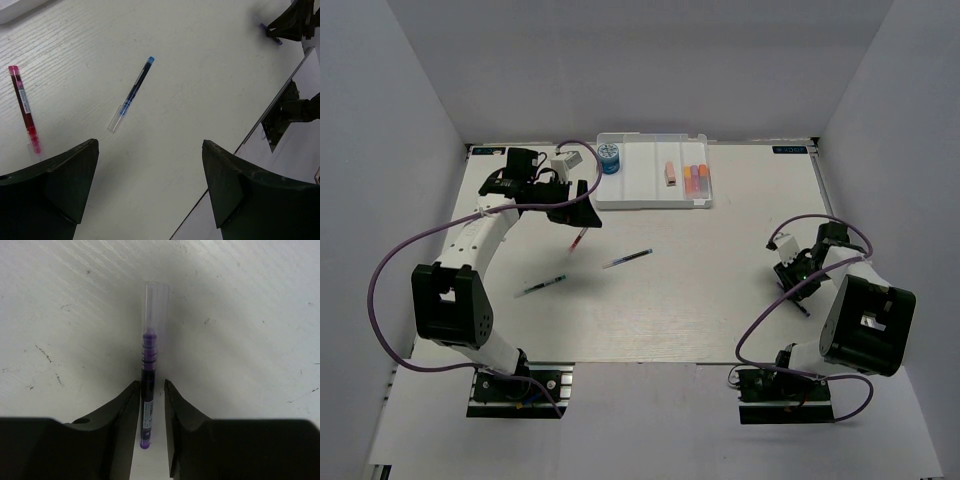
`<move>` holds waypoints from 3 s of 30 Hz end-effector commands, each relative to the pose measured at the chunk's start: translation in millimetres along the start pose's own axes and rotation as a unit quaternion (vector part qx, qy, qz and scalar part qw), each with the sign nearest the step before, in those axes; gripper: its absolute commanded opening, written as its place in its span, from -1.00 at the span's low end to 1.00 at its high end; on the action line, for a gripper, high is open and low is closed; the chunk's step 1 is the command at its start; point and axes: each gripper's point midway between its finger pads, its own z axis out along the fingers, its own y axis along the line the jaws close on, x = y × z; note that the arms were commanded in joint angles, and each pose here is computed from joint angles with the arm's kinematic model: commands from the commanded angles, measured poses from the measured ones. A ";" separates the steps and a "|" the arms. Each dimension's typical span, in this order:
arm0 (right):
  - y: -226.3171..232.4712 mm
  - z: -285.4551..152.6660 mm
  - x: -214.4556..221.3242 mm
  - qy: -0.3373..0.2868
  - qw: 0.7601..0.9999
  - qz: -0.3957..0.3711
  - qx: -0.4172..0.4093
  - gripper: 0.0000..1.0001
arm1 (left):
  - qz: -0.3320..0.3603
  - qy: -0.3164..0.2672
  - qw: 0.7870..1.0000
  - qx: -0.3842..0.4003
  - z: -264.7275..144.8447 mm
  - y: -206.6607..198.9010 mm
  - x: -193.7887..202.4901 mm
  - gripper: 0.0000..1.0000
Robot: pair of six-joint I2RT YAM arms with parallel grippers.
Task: Sort the stationery into containers
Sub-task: Pick up the pen from the center of the board, then place the pen in the storage box.
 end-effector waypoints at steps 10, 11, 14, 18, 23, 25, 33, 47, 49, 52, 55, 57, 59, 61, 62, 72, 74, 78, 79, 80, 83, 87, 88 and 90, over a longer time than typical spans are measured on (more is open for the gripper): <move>17.5 8.3 -11.9 -0.030 0.998 -0.020 -0.045 -1.00 | 0.005 -0.013 1.000 0.013 -0.2 -7.3 -7.1 0.86; 19.1 5.4 -20.3 -0.037 0.998 -0.022 -0.048 -1.00 | 0.004 -0.013 1.000 0.012 0.4 -6.2 -7.2 0.85; 22.0 -6.9 -54.6 -0.065 0.996 -0.009 -0.058 -1.00 | -0.001 -0.016 1.000 0.009 1.7 -4.9 -8.0 0.86; 40.8 -19.5 -111.7 -0.105 0.990 -0.015 -0.089 -1.00 | -0.007 -0.015 1.000 0.009 3.9 -2.8 -9.8 0.85; 50.6 -33.8 -194.0 -0.145 0.981 0.030 -0.125 -1.00 | -0.009 -0.015 1.000 0.004 6.1 0.8 -9.2 0.85; 53.0 -37.3 -234.7 -0.157 0.976 0.050 -0.141 -1.00 | -0.034 -0.016 0.999 -0.002 6.4 5.3 -7.9 0.84; 19.6 -39.1 -386.7 -0.221 0.960 0.136 -0.105 -1.00 | -0.043 -0.013 0.999 -0.009 9.9 10.5 -7.3 0.83; 46.7 10.2 -523.1 -0.335 0.899 0.245 -0.141 -1.00 | -0.054 -0.010 0.998 -0.013 14.5 14.7 5.5 0.82; 49.4 13.3 -537.5 -0.355 0.898 0.227 -0.129 -1.00 | -0.052 -0.013 0.998 -0.013 12.5 12.7 5.1 0.82; 50.8 33.7 -545.5 -0.365 0.899 0.216 -0.107 -1.00 | -0.052 -0.019 0.998 -0.020 8.1 14.5 7.6 0.82; 49.6 49.3 -549.6 -0.367 0.901 0.213 -0.088 -1.00 | -0.046 -0.026 0.998 -0.026 4.2 13.0 8.1 0.82; 52.7 62.1 -548.8 -0.363 0.904 0.211 -0.081 -1.00 | -0.043 -0.028 0.998 -0.029 2.5 12.0 9.9 0.83; 50.0 72.2 -547.5 -0.360 0.904 0.221 -0.071 -1.00 | -0.041 -0.032 0.998 -0.032 0.9 11.5 9.5 0.83; 48.6 82.1 -545.1 -0.354 0.904 0.233 -0.062 -1.00 | -0.046 -0.032 0.998 -0.041 0.8 14.4 11.7 0.83; 46.6 86.1 -544.2 -0.353 0.902 0.242 -0.058 -1.00 | -0.051 -0.032 0.997 -0.043 0.3 14.3 11.7 0.84; 56.4 110.7 -542.1 -0.345 0.902 0.254 -0.063 -0.78 | -0.055 -0.033 0.996 -0.069 -0.7 23.0 11.6 0.84; 58.8 113.6 -541.0 -0.342 0.902 0.256 -0.065 -0.63 | -0.054 -0.034 0.996 -0.069 -0.7 23.0 10.7 0.84; 58.1 116.5 -539.3 -0.339 0.902 0.260 -0.057 -0.24 | -0.055 -0.033 0.996 -0.069 -1.3 22.4 10.8 0.84; 55.9 115.7 -538.9 -0.339 0.902 0.262 -0.056 -0.17 | -0.055 -0.033 0.996 -0.069 -1.3 22.4 10.8 0.84; 54.8 113.3 -539.5 -0.341 0.901 0.262 -0.055 -0.08 | -0.055 -0.033 0.996 -0.070 -1.4 22.6 11.2 0.84; 59.6 96.9 -544.6 -0.350 0.901 0.249 -0.065 0.01 | -0.054 -0.036 0.996 -0.069 -2.9 20.9 9.5 0.84; 79.8 21.3 -560.9 -0.394 0.900 0.145 -0.113 0.04 | -0.042 -0.038 0.997 -0.057 -9.1 11.4 4.1 0.86; 87.1 13.1 -555.5 -0.390 0.905 0.116 -0.126 0.04 | -0.037 -0.038 0.997 -0.049 -10.5 7.3 3.3 0.87; 103.0 -37.0 -551.2 -0.415 0.899 0.005 -0.139 0.04 | -0.032 -0.042 0.998 -0.018 -15.3 -4.7 0.0 0.89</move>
